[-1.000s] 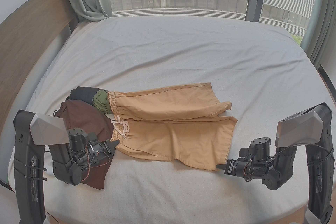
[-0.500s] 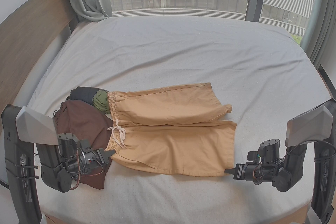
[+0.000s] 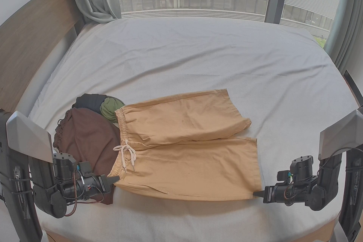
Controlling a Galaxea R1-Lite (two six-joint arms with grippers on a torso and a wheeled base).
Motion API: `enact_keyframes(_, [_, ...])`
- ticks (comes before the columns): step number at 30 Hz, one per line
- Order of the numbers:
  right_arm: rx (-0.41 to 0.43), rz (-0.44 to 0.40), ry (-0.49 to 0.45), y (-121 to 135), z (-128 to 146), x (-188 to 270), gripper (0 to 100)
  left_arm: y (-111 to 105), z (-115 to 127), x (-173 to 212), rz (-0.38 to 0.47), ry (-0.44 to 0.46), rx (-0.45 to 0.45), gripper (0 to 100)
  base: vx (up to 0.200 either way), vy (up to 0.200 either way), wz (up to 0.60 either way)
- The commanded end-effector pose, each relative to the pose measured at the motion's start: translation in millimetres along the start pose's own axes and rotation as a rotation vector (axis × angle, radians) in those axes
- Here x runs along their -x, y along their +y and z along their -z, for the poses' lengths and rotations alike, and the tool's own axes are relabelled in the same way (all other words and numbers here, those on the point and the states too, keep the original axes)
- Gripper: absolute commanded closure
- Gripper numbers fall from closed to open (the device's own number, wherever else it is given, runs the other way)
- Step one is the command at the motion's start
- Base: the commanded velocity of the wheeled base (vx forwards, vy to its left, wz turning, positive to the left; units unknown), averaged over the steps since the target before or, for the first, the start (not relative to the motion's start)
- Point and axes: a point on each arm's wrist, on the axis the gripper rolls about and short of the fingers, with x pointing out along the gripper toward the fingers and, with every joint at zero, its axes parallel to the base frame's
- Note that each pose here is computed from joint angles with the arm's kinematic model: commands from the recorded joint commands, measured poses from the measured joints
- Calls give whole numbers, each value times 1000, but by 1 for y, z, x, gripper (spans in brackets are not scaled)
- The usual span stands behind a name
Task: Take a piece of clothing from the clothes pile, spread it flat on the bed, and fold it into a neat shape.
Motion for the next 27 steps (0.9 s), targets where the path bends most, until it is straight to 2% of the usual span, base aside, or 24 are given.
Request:
enact_keyframes(1, [8, 12, 26, 0, 7, 7, 100, -1, 6, 8, -13, 26, 11, 100, 0, 0, 0])
enact_keyframes(12, [23, 24, 71, -1, 18, 15, 100, 2, 20, 23, -46, 89, -19, 100, 0, 0, 0])
enact_keyframes(21, [50, 33, 111, -1, 28, 22, 100, 8, 30, 33, -5, 153, -28, 100, 0, 0, 0])
enact_keyframes(27, [59, 27, 102, 1, 32, 28, 100, 8, 33, 34, 17, 179, -42, 100, 0, 0, 0])
